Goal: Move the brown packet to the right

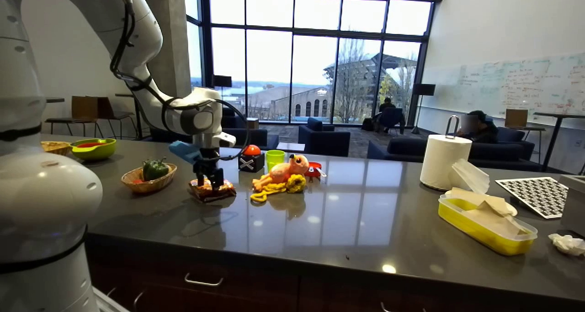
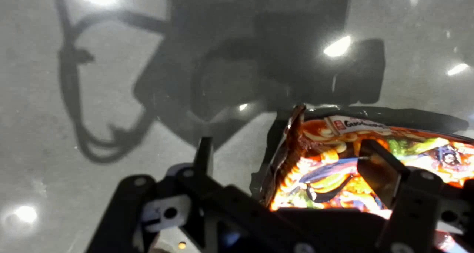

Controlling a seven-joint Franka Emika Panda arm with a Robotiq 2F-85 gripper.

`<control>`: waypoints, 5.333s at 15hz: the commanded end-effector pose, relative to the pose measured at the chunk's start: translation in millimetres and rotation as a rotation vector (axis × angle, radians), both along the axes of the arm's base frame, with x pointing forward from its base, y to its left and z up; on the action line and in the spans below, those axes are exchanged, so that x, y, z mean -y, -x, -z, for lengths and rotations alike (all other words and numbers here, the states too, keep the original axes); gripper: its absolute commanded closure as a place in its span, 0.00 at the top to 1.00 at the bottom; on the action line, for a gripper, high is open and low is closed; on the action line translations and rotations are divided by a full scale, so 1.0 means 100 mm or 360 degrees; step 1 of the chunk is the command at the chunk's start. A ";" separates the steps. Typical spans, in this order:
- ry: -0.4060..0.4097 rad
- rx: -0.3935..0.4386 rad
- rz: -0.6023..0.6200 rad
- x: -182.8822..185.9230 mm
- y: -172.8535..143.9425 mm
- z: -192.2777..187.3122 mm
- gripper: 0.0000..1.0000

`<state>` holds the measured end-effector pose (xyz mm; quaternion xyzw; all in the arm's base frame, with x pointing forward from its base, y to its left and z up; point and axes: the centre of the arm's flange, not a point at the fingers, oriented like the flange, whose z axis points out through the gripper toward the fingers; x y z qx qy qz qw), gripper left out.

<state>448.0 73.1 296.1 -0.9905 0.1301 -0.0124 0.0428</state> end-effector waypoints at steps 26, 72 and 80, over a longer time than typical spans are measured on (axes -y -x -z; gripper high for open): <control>0.0163 0.0139 -0.0092 -0.13 0.09 -0.65 0.00; 0.0698 0.0282 0.0413 0.91 -0.11 -0.47 0.79; 0.0521 0.0243 0.0114 -0.02 0.32 -0.80 1.00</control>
